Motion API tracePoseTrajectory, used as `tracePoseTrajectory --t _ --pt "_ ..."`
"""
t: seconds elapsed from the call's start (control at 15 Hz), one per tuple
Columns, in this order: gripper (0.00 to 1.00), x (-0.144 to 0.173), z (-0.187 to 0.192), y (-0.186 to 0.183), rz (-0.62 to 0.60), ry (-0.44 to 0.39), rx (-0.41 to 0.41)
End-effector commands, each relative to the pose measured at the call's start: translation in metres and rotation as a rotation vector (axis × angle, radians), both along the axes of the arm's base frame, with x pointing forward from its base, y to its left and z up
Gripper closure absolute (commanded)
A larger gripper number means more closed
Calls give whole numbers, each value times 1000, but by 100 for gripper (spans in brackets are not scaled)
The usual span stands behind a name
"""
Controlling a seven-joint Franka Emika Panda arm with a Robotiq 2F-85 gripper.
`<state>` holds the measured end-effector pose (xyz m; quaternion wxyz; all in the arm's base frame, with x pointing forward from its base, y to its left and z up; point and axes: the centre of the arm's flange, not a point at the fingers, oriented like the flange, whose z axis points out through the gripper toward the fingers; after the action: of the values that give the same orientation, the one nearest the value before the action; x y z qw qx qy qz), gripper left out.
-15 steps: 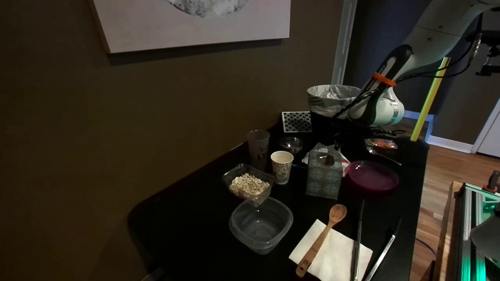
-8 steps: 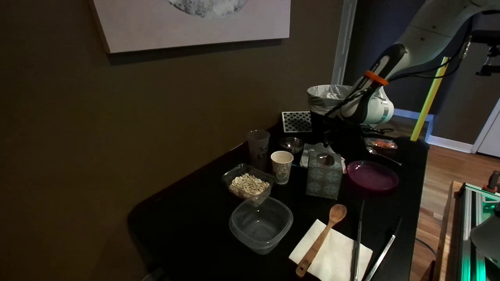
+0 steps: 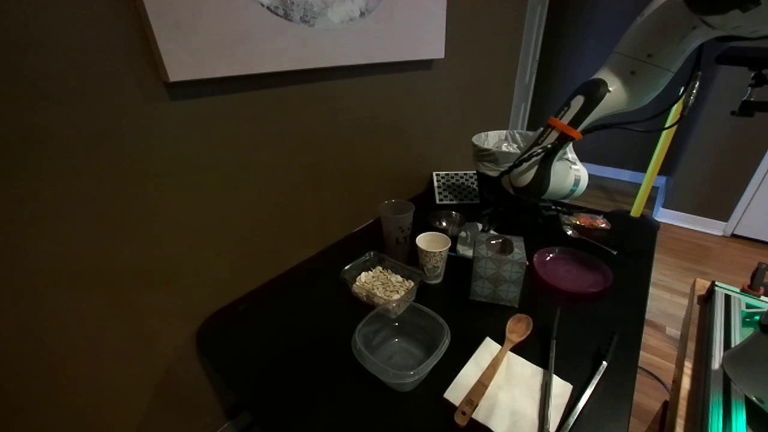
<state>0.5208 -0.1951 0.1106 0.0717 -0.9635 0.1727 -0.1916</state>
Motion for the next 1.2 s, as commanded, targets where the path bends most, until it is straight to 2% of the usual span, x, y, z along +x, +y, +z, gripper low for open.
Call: tracePoseTrajectory --t 0.0,0.53,0.6,0.73,1.13 --pt "100 10 -18 8 54 8 48" --pt "98 14 -40 26 184 50 67" --pt "72 15 -41 27 197 56 69" --pt "70 15 -38 28 217 58 59" --pt "25 14 -20 37 277 33 5"
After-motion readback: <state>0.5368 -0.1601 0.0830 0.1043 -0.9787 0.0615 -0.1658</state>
